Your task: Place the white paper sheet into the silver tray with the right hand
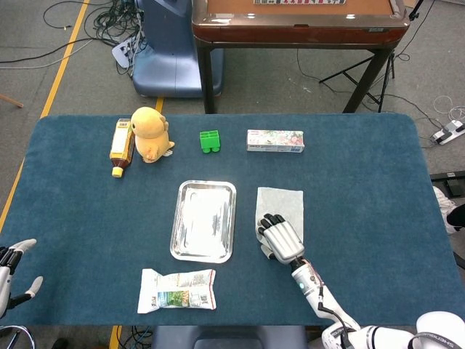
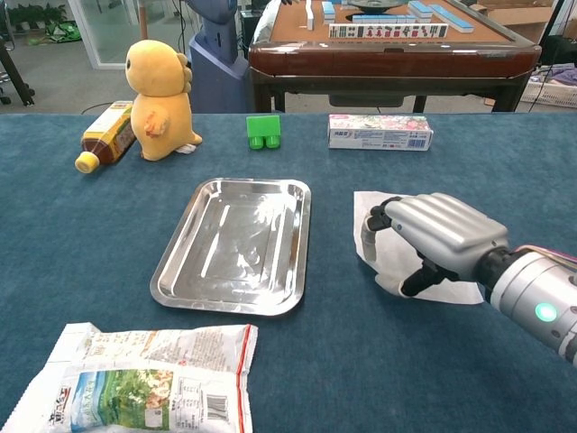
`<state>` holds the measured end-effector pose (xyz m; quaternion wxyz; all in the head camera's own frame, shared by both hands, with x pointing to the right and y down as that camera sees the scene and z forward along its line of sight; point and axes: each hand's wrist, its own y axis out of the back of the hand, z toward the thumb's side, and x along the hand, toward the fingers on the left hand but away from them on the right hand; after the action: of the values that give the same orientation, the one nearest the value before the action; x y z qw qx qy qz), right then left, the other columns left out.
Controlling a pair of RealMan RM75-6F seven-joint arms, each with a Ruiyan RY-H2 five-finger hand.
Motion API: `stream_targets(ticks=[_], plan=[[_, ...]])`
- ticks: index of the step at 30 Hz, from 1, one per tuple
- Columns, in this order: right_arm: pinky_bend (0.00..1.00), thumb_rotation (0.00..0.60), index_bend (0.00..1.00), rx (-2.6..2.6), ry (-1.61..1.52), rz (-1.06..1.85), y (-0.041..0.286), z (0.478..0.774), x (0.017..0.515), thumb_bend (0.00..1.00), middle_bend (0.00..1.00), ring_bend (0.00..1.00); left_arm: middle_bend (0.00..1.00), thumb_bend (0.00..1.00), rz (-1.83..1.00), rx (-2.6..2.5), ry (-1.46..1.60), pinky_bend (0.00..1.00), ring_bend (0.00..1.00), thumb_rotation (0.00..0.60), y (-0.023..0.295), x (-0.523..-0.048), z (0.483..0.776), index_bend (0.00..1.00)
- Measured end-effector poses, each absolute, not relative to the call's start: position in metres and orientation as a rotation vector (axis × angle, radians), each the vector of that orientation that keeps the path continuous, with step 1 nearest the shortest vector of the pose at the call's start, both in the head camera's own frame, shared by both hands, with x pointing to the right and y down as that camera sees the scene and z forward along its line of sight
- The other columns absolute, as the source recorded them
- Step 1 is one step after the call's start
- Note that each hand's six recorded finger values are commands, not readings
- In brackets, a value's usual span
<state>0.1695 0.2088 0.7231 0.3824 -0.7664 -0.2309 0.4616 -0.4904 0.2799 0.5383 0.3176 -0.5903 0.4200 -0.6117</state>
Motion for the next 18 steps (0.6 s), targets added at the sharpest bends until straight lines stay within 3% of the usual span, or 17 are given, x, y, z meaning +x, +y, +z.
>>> stream_targets(ticks=[9,18], plan=[[0.27,0.600,0.52,-1.958,-0.604,1.191,0.208,0.723,0.175,0.49,0.32,0.18,0.22,0.25,-1.611,-1.555,1.101,0.13,0.21,0.600,0.280,-0.490,0.539,0.20],[0.27,0.600,0.55,-1.958,-0.655,1.217,0.205,0.718,0.191,0.53,0.34,0.18,0.22,0.25,-1.612,-1.556,1.099,0.13,0.21,0.600,0.280,-0.490,0.540,0.20]])
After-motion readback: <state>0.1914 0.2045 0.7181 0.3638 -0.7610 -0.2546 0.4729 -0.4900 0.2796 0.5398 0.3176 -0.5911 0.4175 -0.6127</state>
